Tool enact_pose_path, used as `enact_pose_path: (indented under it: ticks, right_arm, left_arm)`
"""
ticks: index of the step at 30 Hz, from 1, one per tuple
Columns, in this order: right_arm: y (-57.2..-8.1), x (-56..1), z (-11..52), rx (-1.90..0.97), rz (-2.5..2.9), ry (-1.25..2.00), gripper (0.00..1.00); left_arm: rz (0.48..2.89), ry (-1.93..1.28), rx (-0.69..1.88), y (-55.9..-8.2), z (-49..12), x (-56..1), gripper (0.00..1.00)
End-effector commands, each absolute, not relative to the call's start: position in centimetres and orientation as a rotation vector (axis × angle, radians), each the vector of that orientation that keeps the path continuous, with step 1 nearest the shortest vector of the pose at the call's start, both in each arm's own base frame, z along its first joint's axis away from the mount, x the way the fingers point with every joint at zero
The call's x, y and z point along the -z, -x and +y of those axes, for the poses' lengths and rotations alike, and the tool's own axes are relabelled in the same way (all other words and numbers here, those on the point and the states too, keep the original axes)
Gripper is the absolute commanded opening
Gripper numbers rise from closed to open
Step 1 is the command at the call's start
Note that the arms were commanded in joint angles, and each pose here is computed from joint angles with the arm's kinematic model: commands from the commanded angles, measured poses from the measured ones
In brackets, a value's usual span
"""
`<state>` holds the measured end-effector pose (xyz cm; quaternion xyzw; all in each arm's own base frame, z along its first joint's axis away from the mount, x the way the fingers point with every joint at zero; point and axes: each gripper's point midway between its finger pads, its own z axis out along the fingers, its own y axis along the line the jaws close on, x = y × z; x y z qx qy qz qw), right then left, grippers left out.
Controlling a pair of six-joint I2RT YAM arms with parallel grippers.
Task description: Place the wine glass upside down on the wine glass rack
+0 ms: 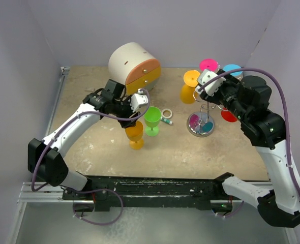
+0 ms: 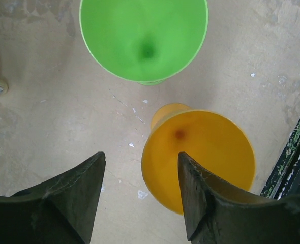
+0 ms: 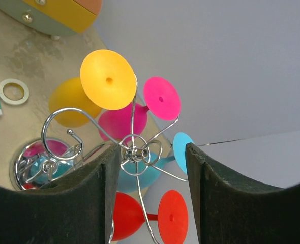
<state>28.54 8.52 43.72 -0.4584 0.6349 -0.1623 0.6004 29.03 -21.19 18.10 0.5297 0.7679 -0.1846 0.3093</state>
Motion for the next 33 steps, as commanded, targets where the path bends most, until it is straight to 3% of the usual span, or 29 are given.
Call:
enact_pose_path:
  ticks: [1, 19, 33]
  right_arm:
    - [-28.7, -43.7, 9.0, 0.348, 1.462, 1.055, 0.57]
    - [-29.1, -43.0, 8.8, 0.356, 1.482, 1.065, 0.58]
    - [-29.7, -42.6, 8.0, 0.36, 1.515, 1.054, 0.58]
  left_arm:
    - [2.037, -1.461, 0.484, -28.7, -21.4, -17.0, 0.59]
    - [2.103, -1.588, 0.396, -26.7, -19.1, -17.1, 0.0]
    - [2.037, -1.632, 0.122, -23.3, -13.2, -23.8, 0.0]
